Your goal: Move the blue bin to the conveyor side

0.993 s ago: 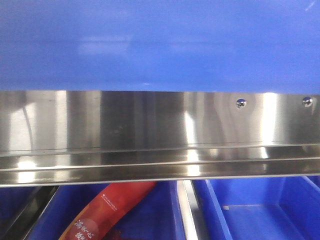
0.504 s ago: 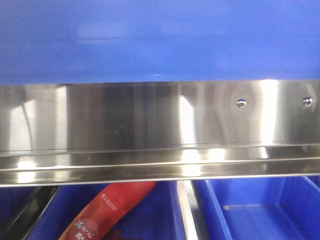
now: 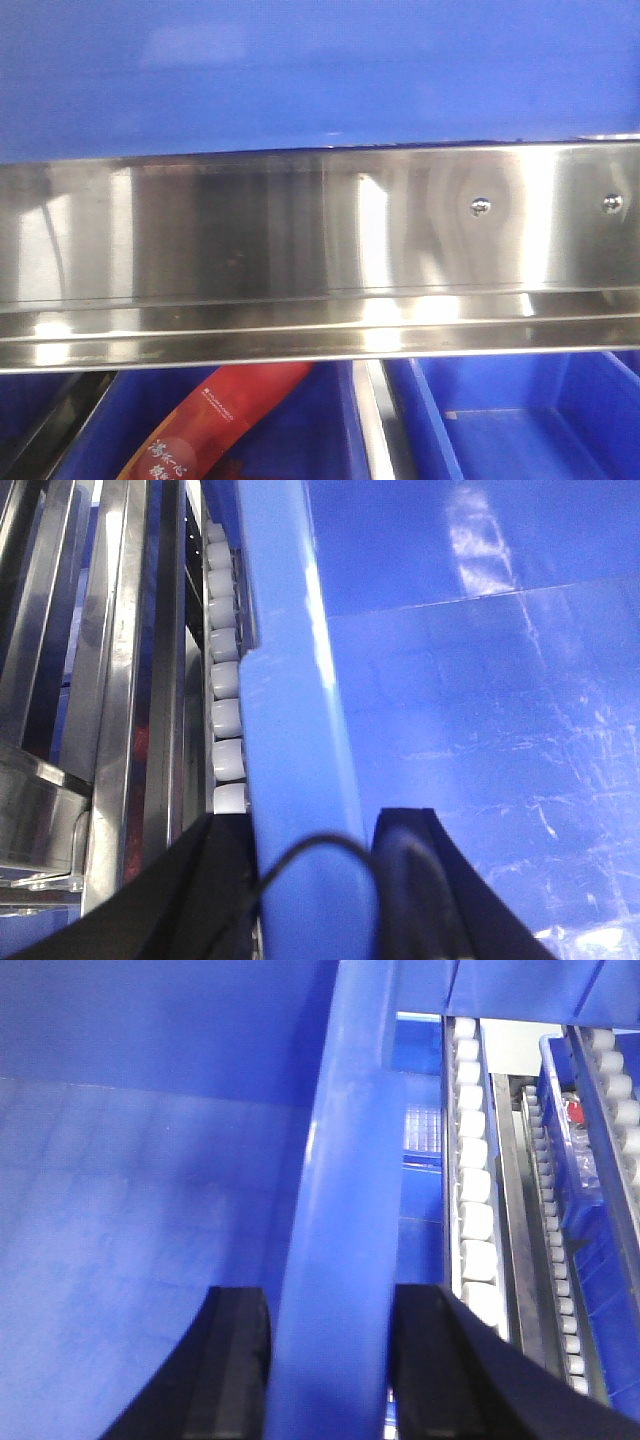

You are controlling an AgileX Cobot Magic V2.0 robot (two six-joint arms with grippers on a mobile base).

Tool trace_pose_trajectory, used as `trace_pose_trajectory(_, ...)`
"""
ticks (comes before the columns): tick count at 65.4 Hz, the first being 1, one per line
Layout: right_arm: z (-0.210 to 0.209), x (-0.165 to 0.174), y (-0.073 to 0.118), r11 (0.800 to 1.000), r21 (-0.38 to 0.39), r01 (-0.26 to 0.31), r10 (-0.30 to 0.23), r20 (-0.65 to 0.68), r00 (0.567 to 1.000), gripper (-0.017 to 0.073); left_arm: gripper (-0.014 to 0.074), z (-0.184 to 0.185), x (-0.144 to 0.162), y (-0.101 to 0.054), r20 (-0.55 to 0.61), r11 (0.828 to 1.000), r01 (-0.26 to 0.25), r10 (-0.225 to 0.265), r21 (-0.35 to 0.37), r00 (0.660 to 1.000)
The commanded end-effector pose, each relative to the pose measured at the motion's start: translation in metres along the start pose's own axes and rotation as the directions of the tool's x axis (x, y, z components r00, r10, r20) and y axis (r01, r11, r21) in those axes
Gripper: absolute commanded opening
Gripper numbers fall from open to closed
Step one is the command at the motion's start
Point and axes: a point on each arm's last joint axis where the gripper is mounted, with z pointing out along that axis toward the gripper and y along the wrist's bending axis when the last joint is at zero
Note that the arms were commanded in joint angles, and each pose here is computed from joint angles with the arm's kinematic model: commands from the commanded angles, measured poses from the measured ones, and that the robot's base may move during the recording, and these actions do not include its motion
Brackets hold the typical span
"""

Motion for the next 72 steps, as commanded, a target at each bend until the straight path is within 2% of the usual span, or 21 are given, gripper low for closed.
trace_pose_trajectory(1, -0.0134, -0.0104, 0.0006, 1.0, 0.009, 0.021, -0.022, 0.146, 0.989, -0.0078, -0.0009, -0.0086, -0.0073, -0.0024, 0.101, 0.999, -0.018, 0.015, 0.032, 0.995)
trace_pose_trajectory(72, -0.0134, -0.0108, 0.0006, 1.0, 0.009, 0.021, -0.022, 0.15, 0.988, -0.0078, -0.0009, -0.0086, -0.0075, -0.0024, 0.103, 0.999, -0.018, 0.015, 0.032, 0.995)
